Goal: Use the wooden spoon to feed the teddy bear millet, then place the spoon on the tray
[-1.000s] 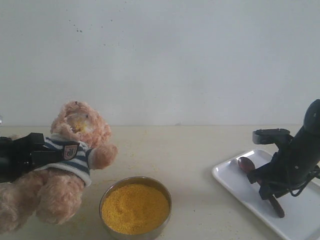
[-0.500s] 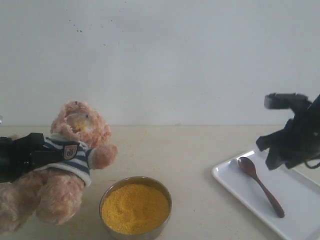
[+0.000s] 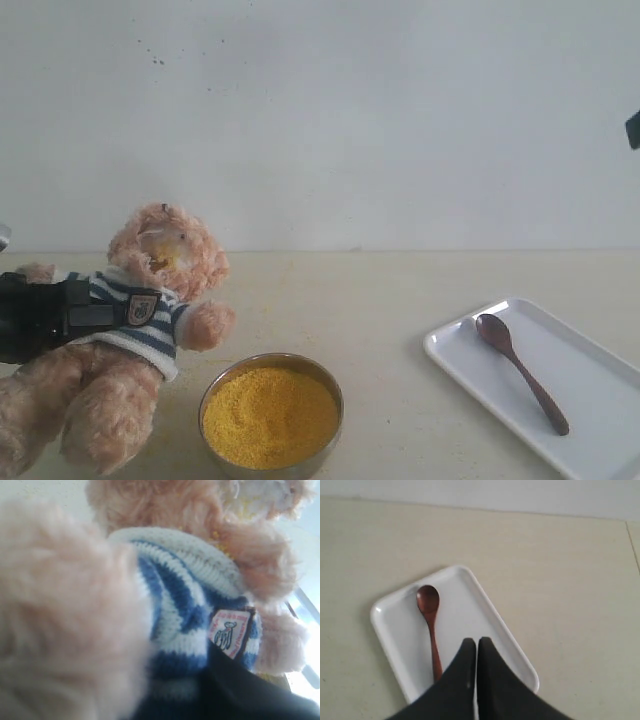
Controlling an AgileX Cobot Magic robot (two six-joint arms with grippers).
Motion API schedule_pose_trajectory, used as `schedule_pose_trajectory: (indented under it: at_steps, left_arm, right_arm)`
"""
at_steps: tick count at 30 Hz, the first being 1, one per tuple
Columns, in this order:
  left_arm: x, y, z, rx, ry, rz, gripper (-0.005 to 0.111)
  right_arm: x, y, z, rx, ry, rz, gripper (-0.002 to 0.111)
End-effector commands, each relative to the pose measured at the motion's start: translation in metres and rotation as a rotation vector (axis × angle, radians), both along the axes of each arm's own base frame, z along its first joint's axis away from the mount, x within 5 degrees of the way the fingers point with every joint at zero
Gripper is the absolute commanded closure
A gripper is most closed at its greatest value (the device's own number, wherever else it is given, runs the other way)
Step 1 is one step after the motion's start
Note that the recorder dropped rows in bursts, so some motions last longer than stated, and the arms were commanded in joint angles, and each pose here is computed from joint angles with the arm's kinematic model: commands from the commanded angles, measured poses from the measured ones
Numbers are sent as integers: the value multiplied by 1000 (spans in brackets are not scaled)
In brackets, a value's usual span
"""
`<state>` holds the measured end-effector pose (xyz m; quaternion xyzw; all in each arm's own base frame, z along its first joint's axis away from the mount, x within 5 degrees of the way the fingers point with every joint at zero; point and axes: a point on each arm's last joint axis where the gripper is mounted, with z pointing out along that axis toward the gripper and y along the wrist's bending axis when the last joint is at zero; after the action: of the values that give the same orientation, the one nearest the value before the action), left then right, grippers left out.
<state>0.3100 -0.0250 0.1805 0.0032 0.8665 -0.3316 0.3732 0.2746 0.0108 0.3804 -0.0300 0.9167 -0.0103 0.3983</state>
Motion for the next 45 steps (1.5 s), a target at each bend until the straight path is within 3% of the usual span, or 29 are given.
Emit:
schedule_pose_trajectory:
  at_steps: [1, 7, 10, 16, 19, 23, 33, 45]
  left_arm:
    - [2, -1, 4, -16, -25, -8, 103]
    - [2, -1, 4, -16, -25, -8, 103]
    - [2, -1, 4, -16, -25, -8, 103]
    - [2, -1, 4, -16, -25, -8, 103]
    - [2, -1, 4, -16, -25, -8, 103]
    - [2, -1, 4, -16, -25, -8, 103]
    - [1, -2, 4, -4, -23, -22, 103]
    - [1, -2, 4, -4, -26, -21, 103]
  right_arm:
    - [-23, 2, 33, 91, -181, -21, 108]
    - [-67, 7, 94, 147, -614, 23, 108]
    - [-93, 3, 117, 103, -785, 38, 108]
    - [-152, -3, 130, -81, -900, 83, 108]
    - [-196, -5, 124, -64, -1042, 84, 108]
    - [-232, -6, 87, 42, -1115, 84, 108]
    - [-155, -3, -87, 227, -814, -22, 108]
    - [-158, -4, -139, 247, -702, -51, 108]
